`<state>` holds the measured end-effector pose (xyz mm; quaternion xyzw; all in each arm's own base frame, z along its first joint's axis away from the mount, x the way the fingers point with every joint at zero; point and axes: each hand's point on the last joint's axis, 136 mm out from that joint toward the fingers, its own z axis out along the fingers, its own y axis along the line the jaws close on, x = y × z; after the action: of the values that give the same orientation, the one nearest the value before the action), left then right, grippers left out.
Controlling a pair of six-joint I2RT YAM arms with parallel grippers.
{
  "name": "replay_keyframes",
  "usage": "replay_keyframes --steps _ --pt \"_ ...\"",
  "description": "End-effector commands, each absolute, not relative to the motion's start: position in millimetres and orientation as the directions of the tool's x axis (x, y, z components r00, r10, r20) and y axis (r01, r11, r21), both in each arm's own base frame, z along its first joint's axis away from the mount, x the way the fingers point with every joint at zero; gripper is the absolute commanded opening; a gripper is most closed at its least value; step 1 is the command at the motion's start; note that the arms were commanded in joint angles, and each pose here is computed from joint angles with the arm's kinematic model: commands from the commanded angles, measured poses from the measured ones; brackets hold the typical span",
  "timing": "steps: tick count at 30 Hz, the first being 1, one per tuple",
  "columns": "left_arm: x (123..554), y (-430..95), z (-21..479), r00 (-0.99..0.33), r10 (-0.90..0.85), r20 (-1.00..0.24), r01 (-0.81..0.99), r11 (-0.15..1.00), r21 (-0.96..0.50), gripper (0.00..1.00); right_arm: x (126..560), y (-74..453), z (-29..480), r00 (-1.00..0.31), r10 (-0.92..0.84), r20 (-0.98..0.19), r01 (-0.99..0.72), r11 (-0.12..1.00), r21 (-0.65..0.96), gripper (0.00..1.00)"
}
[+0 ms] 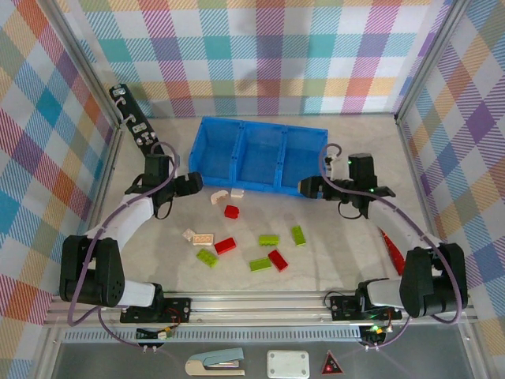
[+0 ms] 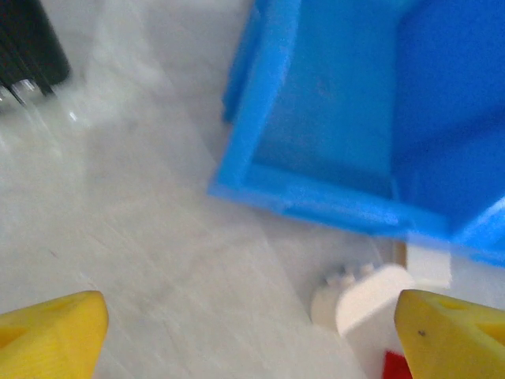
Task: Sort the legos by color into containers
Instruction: Rotate the container at the top-center of the table.
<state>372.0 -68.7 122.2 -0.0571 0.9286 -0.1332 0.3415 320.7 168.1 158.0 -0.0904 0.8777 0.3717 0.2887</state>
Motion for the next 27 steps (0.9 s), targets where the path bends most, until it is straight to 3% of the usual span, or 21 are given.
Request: replay_keyframes --steps 1,11,18,27 --pt "345 -92 119 -0.847 -0.177 -0.501 0.002 0.942 -0.336 0.89 295 198 148 -0.901 -0.014 -0.434 -0.348 0.621 0.703 0.84" --pt "326 -138 102 -0.915 -0.053 -0.4 0.092 0.937 -0.336 0.76 311 211 99 -0.943 -0.053 -0.328 -0.272 0.691 0.67 0.82" --pt "332 -145 86 -0.934 -0.02 -0.358 0.088 0.955 -0.285 0.75 341 193 85 -0.921 0.002 -0.389 -0.233 0.798 0.555 0.79" --pt "350 -150 63 -0.945 0.063 -0.32 0.14 0.965 -0.224 0.67 370 183 87 -0.881 0.065 -0.47 -0.2 0.848 0.491 0.75"
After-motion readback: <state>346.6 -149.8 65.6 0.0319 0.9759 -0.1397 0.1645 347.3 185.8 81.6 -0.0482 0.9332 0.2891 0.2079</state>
